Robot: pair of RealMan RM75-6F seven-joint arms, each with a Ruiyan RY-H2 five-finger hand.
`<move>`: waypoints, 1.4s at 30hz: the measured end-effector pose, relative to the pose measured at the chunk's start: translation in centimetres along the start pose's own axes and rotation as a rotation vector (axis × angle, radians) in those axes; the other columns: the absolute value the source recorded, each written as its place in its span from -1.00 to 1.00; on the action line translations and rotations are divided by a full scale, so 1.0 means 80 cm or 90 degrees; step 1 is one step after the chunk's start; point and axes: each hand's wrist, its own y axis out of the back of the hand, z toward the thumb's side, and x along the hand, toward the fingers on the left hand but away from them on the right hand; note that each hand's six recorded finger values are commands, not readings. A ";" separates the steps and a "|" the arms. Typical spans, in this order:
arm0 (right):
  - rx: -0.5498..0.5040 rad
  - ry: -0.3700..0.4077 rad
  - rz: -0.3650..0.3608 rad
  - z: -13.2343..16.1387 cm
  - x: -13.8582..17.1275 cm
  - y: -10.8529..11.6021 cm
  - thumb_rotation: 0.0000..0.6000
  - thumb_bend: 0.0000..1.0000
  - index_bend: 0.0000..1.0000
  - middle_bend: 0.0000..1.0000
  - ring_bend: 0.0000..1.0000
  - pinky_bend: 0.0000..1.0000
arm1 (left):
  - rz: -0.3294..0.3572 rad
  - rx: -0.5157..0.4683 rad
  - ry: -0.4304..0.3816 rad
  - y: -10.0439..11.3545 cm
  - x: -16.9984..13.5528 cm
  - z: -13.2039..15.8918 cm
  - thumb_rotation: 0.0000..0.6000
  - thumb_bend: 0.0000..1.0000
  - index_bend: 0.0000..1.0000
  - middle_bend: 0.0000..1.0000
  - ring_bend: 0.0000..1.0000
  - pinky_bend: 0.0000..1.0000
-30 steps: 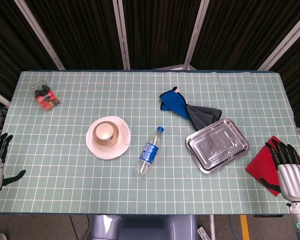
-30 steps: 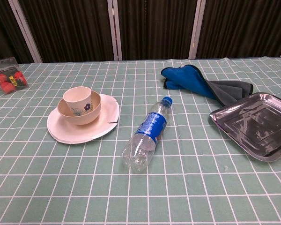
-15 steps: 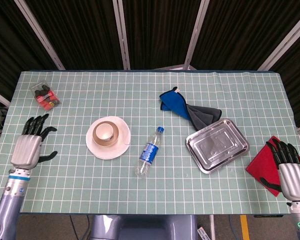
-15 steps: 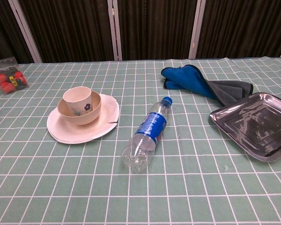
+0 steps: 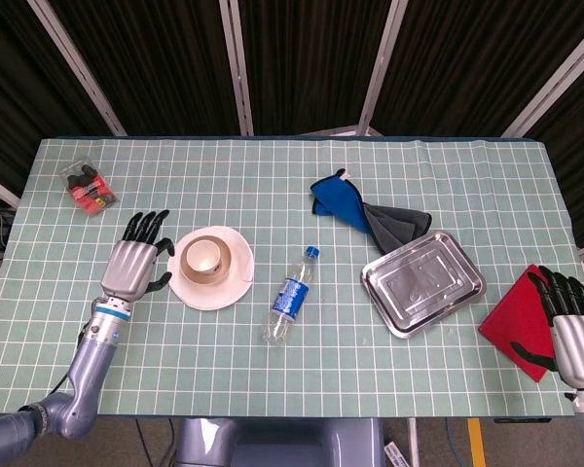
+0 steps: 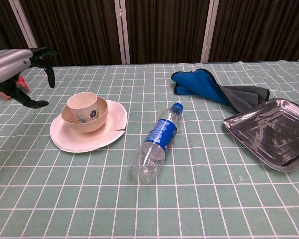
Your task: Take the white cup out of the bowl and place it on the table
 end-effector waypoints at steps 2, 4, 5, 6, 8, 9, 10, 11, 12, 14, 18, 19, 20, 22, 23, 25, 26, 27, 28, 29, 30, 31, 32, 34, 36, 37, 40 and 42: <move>-0.005 -0.001 -0.002 -0.001 0.000 0.002 1.00 -0.93 -0.89 -1.00 -1.00 -1.00 | -0.006 0.003 -0.003 -0.007 0.008 0.007 1.00 -0.45 -0.01 -1.00 -1.00 -1.00; -0.010 -0.002 -0.003 -0.003 -0.001 0.004 1.00 -0.93 -0.89 -1.00 -1.00 -1.00 | -0.015 0.004 -0.006 -0.016 0.017 0.016 1.00 -0.45 0.01 -1.00 -1.00 -1.00; -0.012 -0.003 -0.005 -0.004 -0.001 0.005 1.00 -0.93 -0.89 -1.00 -1.00 -1.00 | -0.018 0.004 -0.006 -0.019 0.020 0.019 1.00 -0.44 0.01 -1.00 -1.00 -1.00; -0.014 -0.004 -0.006 -0.004 -0.001 0.006 1.00 -0.93 -0.89 -1.00 -1.00 -1.00 | -0.022 0.004 -0.007 -0.021 0.023 0.022 1.00 -0.44 0.01 -1.00 -1.00 -1.00; -0.017 -0.005 -0.007 -0.005 -0.001 0.007 1.00 -0.93 -0.89 -1.00 -1.00 -1.00 | -0.030 0.008 -0.007 -0.027 0.027 0.027 1.00 -0.44 0.01 -1.00 -1.00 -1.00; -0.018 -0.005 -0.007 -0.006 -0.001 0.007 1.00 -0.93 -0.89 -1.00 -1.00 -1.00 | -0.032 0.011 -0.007 -0.028 0.029 0.028 1.00 -0.44 0.02 -1.00 -1.00 -1.00; -0.020 -0.006 -0.007 -0.006 -0.001 0.008 1.00 -0.93 -0.89 -1.00 -1.00 -1.00 | -0.035 0.015 -0.006 -0.031 0.031 0.029 1.00 -0.44 0.03 -1.00 -1.00 -1.00; -0.021 -0.006 -0.007 -0.007 -0.001 0.008 1.00 -0.93 -0.89 -1.00 -1.00 -1.00 | -0.037 0.017 -0.006 -0.033 0.033 0.030 1.00 -0.43 0.04 -1.00 -1.00 -1.00; -0.022 -0.006 -0.007 -0.007 -0.001 0.009 1.00 -0.93 -0.89 -1.00 -1.00 -1.00 | -0.038 0.018 -0.007 -0.034 0.034 0.032 1.00 -0.43 0.05 -1.00 -1.00 -1.00; -0.024 -0.005 -0.007 -0.007 -0.001 0.009 1.00 -0.93 -0.89 -1.00 -1.00 -1.00 | -0.039 0.020 -0.008 -0.037 0.037 0.035 1.00 -0.41 0.07 -1.00 -1.00 -1.00; -0.025 -0.004 -0.006 -0.007 -0.001 0.009 1.00 -0.93 -0.89 -1.00 -1.00 -1.00 | -0.045 0.021 -0.010 -0.043 0.042 0.040 1.00 -0.26 0.10 -1.00 -1.00 -1.00; -0.025 -0.004 -0.006 -0.007 -0.001 0.009 1.00 -0.93 -0.89 -1.00 -1.00 -1.00 | -0.047 0.021 -0.010 -0.045 0.042 0.041 1.00 -0.21 0.10 -1.00 -1.00 -1.00; -0.025 -0.004 -0.006 -0.007 -0.001 0.009 1.00 -0.93 -0.89 -1.00 -1.00 -1.00 | -0.050 0.022 -0.011 -0.046 0.043 0.042 1.00 -0.15 0.10 -1.00 -1.00 -1.00; -0.026 -0.004 -0.007 -0.007 -0.001 0.010 1.00 -0.93 -0.89 -1.00 -1.00 -1.00 | -0.055 0.029 -0.012 -0.049 0.042 0.043 1.00 -0.07 0.11 -1.00 -1.00 -1.00; -0.026 -0.004 -0.008 -0.007 -0.001 0.010 1.00 -0.93 -0.89 -1.00 -1.00 -1.00 | -0.057 0.032 -0.012 -0.050 0.042 0.043 1.00 -0.04 0.12 -1.00 -1.00 -1.00; -0.027 -0.004 -0.009 -0.007 -0.001 0.010 1.00 -0.93 -0.89 -1.00 -1.00 -1.00 | -0.059 0.036 -0.012 -0.052 0.042 0.043 1.00 0.03 0.13 -1.00 -1.00 -1.00; -0.028 -0.004 -0.009 -0.007 -0.001 0.011 1.00 -0.93 -0.89 -1.00 -1.00 -1.00 | -0.058 0.035 -0.011 -0.051 0.041 0.043 1.00 0.05 0.13 -1.00 -1.00 -1.00; -0.029 -0.004 -0.010 -0.007 -0.001 0.011 1.00 -0.93 -0.89 -1.00 -1.00 -1.00 | -0.056 0.033 -0.011 -0.050 0.041 0.043 1.00 0.05 0.13 -1.00 -1.00 -1.00; -0.029 -0.003 -0.011 -0.007 -0.001 0.011 1.00 -0.93 -0.89 -1.00 -1.00 -1.00 | -0.052 0.031 -0.011 -0.048 0.040 0.043 1.00 0.05 0.14 -1.00 -1.00 -1.00; -0.030 -0.003 -0.011 -0.007 -0.001 0.011 1.00 -0.93 -0.89 -1.00 -1.00 -1.00 | -0.048 0.029 -0.012 -0.045 0.039 0.043 1.00 0.06 0.14 -0.99 -1.00 -1.00; -0.030 -0.002 -0.012 -0.007 0.000 0.011 1.00 -0.93 -0.89 -1.00 -1.00 -1.00 | -0.043 0.026 -0.012 -0.042 0.039 0.042 1.00 0.06 0.14 -0.99 -1.00 -1.00; -0.029 -0.002 -0.012 -0.006 0.000 0.011 1.00 -0.93 -0.89 -1.00 -1.00 -1.00 | -0.036 0.022 -0.013 -0.038 0.037 0.042 1.00 0.06 0.15 -0.99 -1.00 -1.00; -0.029 0.000 -0.012 -0.006 0.000 0.011 1.00 -0.93 -0.89 -1.00 -1.00 -1.00 | -0.030 0.019 -0.014 -0.034 0.036 0.041 1.00 0.07 0.15 -0.99 -1.00 -1.00; -0.028 0.000 -0.011 -0.005 0.000 0.011 1.00 -0.93 -0.89 -1.00 -1.00 -1.00 | -0.016 0.012 -0.017 -0.024 0.034 0.039 1.00 0.07 0.15 -0.98 -1.00 -1.00; -0.027 0.001 -0.011 -0.005 0.000 0.010 1.00 -0.93 -0.89 -1.00 -1.00 -1.00 | -0.004 0.008 -0.018 -0.015 0.031 0.037 1.00 0.07 0.15 -0.98 -1.00 -1.00; -0.027 0.002 -0.011 -0.005 0.000 0.010 1.00 -0.93 -0.89 -1.00 -1.00 -1.00 | 0.005 0.004 -0.019 -0.008 0.029 0.035 1.00 0.07 0.15 -0.99 -1.00 -1.00; -0.026 0.002 -0.012 -0.004 0.001 0.011 1.00 -0.93 -0.89 -1.00 -1.00 -1.00 | 0.030 -0.003 -0.016 0.011 0.020 0.025 1.00 0.07 0.15 -0.98 -1.00 -1.00; -0.025 0.003 -0.012 -0.003 0.002 0.010 1.00 -0.93 -0.89 -1.00 -1.00 -1.00 | 0.046 -0.001 -0.011 0.023 0.013 0.013 1.00 0.07 0.15 -0.98 -1.00 -1.00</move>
